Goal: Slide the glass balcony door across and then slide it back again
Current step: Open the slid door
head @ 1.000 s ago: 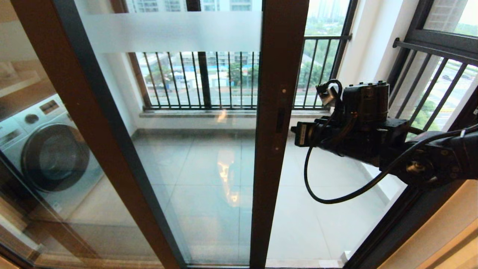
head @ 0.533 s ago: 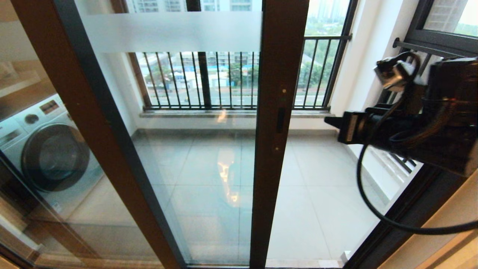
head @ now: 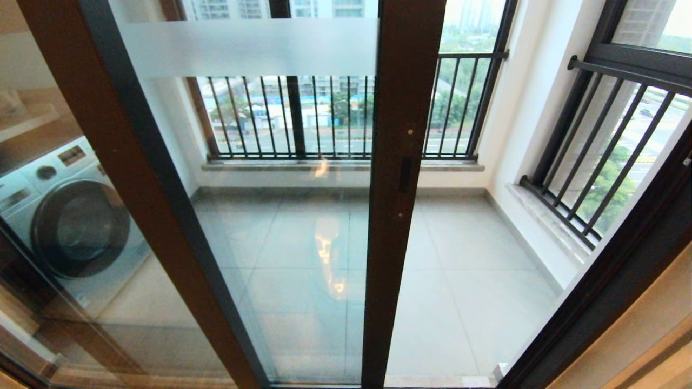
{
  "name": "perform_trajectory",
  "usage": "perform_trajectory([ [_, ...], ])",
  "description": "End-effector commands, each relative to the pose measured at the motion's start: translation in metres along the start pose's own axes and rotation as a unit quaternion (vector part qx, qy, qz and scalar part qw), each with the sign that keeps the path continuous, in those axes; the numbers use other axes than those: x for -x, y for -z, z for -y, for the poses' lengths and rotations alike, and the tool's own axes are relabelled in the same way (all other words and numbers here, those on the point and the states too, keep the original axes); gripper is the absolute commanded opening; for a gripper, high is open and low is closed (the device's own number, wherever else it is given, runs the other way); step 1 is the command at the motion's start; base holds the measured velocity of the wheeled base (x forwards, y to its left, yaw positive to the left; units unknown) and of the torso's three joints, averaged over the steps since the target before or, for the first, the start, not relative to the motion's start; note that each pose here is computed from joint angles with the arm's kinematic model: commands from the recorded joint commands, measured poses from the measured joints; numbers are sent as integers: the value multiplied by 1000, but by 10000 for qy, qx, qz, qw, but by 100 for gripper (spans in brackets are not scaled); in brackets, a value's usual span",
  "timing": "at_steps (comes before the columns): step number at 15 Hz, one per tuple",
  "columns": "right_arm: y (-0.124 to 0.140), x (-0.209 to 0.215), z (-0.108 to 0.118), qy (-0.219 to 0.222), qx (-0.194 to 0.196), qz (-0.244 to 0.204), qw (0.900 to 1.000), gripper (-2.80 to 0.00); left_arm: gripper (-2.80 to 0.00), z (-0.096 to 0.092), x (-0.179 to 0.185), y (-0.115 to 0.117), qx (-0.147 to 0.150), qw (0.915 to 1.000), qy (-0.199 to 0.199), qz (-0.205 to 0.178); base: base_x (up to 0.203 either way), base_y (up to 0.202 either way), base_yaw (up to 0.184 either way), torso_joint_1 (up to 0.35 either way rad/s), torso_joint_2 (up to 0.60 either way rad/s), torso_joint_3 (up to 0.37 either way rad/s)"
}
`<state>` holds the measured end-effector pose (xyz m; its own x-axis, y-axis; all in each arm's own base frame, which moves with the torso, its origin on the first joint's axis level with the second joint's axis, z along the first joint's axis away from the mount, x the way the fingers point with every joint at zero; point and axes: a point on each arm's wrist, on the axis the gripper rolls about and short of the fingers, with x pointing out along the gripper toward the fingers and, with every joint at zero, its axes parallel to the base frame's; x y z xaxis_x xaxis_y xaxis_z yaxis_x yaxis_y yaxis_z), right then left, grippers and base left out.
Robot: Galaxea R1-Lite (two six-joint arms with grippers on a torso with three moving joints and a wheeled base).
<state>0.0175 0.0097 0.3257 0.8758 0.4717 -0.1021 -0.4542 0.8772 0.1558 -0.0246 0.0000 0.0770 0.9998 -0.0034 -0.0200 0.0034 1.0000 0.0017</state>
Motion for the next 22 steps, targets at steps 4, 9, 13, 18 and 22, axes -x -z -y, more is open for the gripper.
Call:
perform_trajectory([
  [4, 36, 83, -28, 1712, 618, 3, 9833, -280, -280, 0, 0, 0, 1, 10000, -2, 0, 0, 0, 0, 0, 0, 0],
  [9, 132, 144, -58, 1513, 1033, -80, 9830, -280, -280, 0, 0, 0, 1, 10000, -2, -7, 0, 0, 0, 0, 0, 0],
  [13, 181, 98, -28, 1539, 1086, -431, 9812, -280, -280, 0, 0, 0, -40, 10000, 11, -1, 0, 0, 0, 0, 0, 0],
  [18, 236, 29, 16, 1812, 1281, -50, 9751, -280, -280, 0, -1, 1, -465, 9989, 100, -10, 0, 0, 0, 0, 0, 0],
  [22, 247, 15, 27, 2162, 1485, 628, 9629, -280, -280, 0, 2, -7, -309, 9994, 62, 175, 0, 0, 0, 0, 0, 0],
])
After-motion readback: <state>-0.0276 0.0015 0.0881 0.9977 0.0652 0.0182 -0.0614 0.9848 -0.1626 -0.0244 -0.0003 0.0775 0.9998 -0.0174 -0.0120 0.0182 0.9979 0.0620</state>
